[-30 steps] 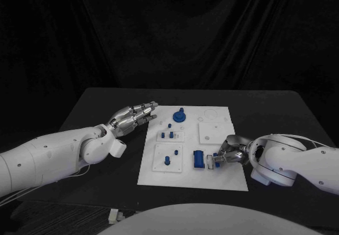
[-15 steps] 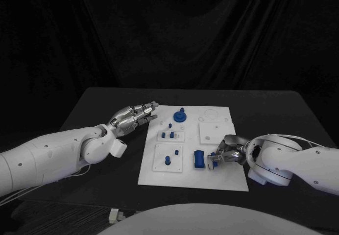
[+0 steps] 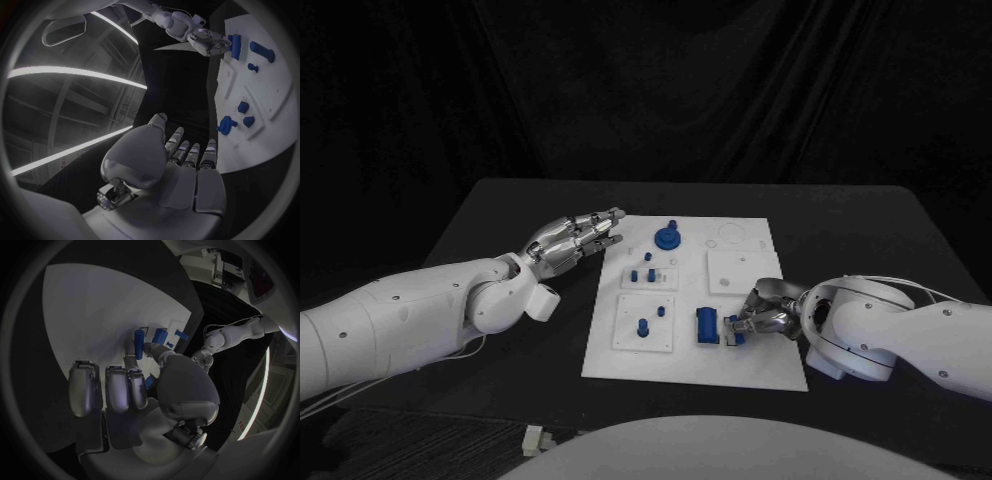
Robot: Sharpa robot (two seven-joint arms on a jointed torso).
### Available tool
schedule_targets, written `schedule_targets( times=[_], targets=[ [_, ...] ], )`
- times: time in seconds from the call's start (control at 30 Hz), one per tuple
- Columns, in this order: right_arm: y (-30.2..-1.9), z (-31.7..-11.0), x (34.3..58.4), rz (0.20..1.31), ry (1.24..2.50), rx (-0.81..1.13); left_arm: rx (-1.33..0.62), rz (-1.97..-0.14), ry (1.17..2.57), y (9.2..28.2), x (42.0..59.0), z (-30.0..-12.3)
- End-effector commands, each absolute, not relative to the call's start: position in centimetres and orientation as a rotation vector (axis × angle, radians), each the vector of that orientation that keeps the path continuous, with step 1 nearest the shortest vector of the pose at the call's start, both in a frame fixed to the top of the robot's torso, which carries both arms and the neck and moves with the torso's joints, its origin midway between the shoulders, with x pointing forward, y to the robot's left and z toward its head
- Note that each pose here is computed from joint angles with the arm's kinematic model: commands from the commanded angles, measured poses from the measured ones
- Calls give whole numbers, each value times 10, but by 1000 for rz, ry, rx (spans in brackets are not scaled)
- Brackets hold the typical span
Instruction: Assemble the parts on the task board
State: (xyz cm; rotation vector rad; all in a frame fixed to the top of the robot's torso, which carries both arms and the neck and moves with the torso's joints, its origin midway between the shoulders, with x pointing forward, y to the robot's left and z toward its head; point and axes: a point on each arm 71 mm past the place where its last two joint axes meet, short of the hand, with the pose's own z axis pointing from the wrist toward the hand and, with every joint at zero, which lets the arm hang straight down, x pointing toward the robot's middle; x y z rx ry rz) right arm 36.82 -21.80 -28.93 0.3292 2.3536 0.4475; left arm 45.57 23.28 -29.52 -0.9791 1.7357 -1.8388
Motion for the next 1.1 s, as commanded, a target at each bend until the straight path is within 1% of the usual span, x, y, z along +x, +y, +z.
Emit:
schedule_targets(
  times=[0.03, 0.83, 1.1],
  targets=[
    [-218, -293, 365, 425, 2385, 310, -982, -1864, 1727, 231, 455, -294],
    [-218, -293, 367, 416, 2379, 319, -984, -1863, 1735, 231, 456, -295],
    [-222, -290, 368, 448, 2332, 344, -986, -1862, 1740, 231, 455, -296]
  ],
)
